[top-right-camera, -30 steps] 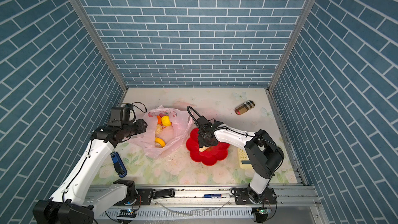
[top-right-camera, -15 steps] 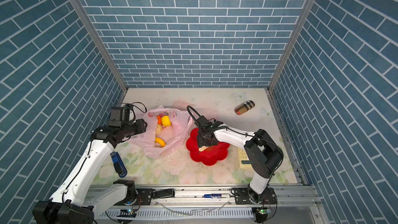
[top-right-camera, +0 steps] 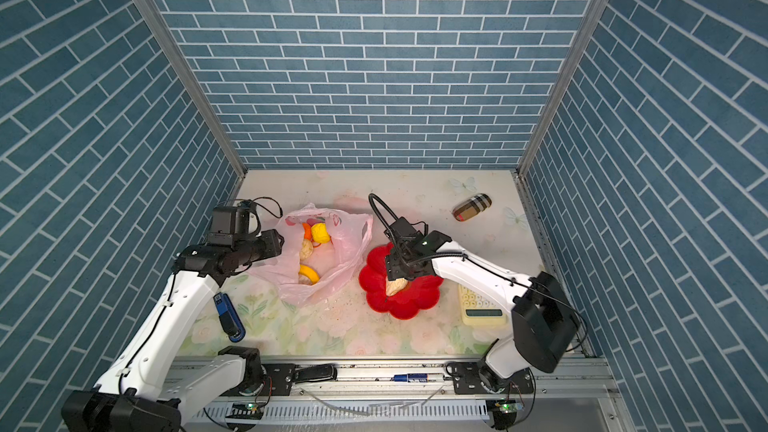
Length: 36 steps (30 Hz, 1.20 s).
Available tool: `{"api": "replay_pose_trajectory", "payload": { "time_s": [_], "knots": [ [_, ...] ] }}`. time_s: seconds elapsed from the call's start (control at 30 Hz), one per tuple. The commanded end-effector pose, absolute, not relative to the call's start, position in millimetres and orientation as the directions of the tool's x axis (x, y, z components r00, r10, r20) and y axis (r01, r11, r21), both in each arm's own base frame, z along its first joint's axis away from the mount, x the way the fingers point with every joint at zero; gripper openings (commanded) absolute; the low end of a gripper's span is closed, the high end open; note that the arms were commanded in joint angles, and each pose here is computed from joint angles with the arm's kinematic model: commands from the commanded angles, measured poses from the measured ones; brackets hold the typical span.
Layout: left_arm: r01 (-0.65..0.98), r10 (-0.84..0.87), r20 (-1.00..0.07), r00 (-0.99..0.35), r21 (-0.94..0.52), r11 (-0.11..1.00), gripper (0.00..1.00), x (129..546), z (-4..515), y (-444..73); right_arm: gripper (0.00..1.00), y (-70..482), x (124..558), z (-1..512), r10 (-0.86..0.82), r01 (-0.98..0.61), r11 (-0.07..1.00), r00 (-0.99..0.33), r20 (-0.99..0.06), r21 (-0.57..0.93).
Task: Take the fake fruits out of the plastic bag
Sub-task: 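Open the right gripper and raise it away from the plate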
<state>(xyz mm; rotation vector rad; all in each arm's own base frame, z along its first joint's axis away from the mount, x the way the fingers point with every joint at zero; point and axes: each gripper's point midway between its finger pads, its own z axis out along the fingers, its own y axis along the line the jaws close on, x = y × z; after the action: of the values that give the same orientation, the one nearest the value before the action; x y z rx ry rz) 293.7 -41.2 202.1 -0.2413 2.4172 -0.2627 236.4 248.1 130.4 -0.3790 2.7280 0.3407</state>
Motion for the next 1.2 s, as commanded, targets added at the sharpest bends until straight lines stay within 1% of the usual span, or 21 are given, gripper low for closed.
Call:
{"api": "replay_pose_trajectory", "payload": {
  "time_s": [0.0, 0.1, 0.17, 0.3, 0.43, 0.53, 0.57, 0.7, 0.87, 1.17],
  "knots": [
    [-0.125, -0.24, -0.604, -0.76, -0.227, 0.966, 0.51, 287.5, 197.8, -35.0, 0.69, 232.1, 233.7, 172.7, -0.206, -0.303, 0.94, -0.87, -0.448, 0.156],
    [-0.144, -0.243, -0.592, -0.769, -0.21, 0.967, 0.5, 286.0, 194.5, -31.4, 0.63, 242.9, 235.3, 203.0, -0.205, -0.34, 0.922, -0.833, -0.515, 0.184],
    [-0.163, -0.248, -0.584, -0.773, -0.195, 0.967, 0.51, 284.9, 193.0, -28.1, 0.6, 260.4, 239.2, 221.2, -0.222, -0.383, 0.904, -0.8, -0.557, 0.19],
    [-0.185, -0.259, -0.562, -0.786, -0.187, 0.965, 0.57, 284.2, 189.0, -26.2, 0.57, 299.9, 252.9, 242.6, -0.244, -0.446, 0.871, -0.757, -0.606, 0.206],
    [-0.184, -0.255, -0.537, -0.804, -0.184, 0.966, 0.66, 285.1, 188.2, -28.4, 0.56, 334.2, 268.2, 255.6, -0.224, -0.482, 0.837, -0.735, -0.64, 0.26],
    [-0.186, -0.246, -0.52, -0.818, -0.166, 0.968, 0.78, 286.8, 187.2, -27.2, 0.56, 354.1, 275.5, 260.0, -0.222, -0.511, 0.809, -0.723, -0.655, 0.29],
    [-0.188, -0.245, -0.51, -0.824, -0.162, 0.969, 0.79, 288.5, 184.0, -27.4, 0.56, 359.6, 277.4, 261.1, -0.222, -0.52, 0.801, -0.719, -0.659, 0.297],
    [-0.197, -0.252, -0.475, -0.843, -0.164, 0.967, 0.79, 294.7, 170.4, -29.9, 0.56, 372.9, 281.2, 264.9, -0.219, -0.544, 0.776, -0.707, -0.672, 0.32],
    [-0.208, -0.28, -0.434, -0.856, -0.206, 0.956, 0.78, 305.7, 148.4, -40.8, 0.55, 377.8, 282.0, 267.6, -0.209, -0.56, 0.758, -0.695, -0.688, 0.335],
    [-0.199, -0.235, -0.399, -0.886, -0.13, 0.971, 0.77, 313.3, 124.1, -56.5, 0.54, 375.8, 281.2, 262.6, -0.188, -0.562, 0.741, -0.699, -0.69, 0.367]
  ]
}}
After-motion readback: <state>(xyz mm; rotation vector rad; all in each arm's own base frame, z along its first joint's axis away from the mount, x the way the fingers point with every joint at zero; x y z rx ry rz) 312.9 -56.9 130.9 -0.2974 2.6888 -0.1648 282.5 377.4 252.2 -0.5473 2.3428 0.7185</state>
